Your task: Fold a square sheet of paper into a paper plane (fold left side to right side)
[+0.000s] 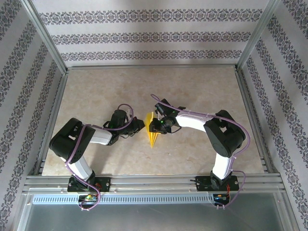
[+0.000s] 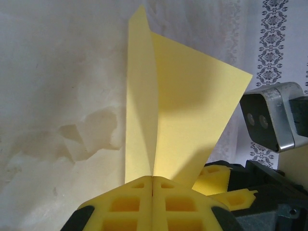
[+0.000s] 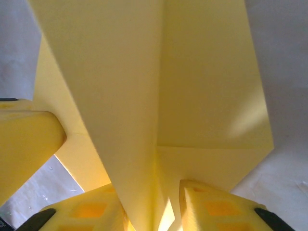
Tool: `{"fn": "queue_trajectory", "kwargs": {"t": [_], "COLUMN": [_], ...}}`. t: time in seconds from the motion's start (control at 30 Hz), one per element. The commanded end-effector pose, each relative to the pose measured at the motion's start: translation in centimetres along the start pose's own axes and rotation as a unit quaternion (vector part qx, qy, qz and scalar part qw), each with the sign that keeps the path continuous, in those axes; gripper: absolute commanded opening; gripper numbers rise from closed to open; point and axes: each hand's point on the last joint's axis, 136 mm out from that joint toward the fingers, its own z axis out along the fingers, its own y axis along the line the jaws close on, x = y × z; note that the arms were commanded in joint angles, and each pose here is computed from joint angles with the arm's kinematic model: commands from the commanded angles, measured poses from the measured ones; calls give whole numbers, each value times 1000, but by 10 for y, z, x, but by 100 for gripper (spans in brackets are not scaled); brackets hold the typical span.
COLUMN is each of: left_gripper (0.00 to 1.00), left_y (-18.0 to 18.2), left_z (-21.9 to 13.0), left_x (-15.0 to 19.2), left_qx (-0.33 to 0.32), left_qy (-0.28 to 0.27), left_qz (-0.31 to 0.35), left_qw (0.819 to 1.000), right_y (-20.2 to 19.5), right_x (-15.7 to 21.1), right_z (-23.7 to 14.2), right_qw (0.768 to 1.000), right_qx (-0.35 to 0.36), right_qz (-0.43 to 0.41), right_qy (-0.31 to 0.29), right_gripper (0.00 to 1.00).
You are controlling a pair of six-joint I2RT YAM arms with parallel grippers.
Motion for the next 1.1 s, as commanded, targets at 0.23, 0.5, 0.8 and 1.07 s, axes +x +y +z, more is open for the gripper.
{"fn": "queue_trajectory", "kwargs": {"t": [0.23, 0.5, 0.8, 1.07], "left_gripper": [0, 0, 0, 0], "left_y": [-12, -12, -12, -10], "left_z": [10, 10, 8, 8], "left_x": [3, 5, 4, 5], "left_qx": [25, 25, 17, 17], "left_qy": [5, 4, 3, 4], "left_qz": [4, 7, 13, 11], "left_qw": [1000, 1000, 1000, 1000], "right_y": [7, -3, -20, -8], "right_x": [6, 11, 9, 14], "right_z": [7, 12, -3, 7], "right_qw": [1000, 999, 994, 996], "right_qx": [8, 39, 105, 88], "right_qz": [-1, 3, -19, -22], "right_qy": [10, 14, 6, 18], "right_gripper": [30, 25, 25, 25]}}
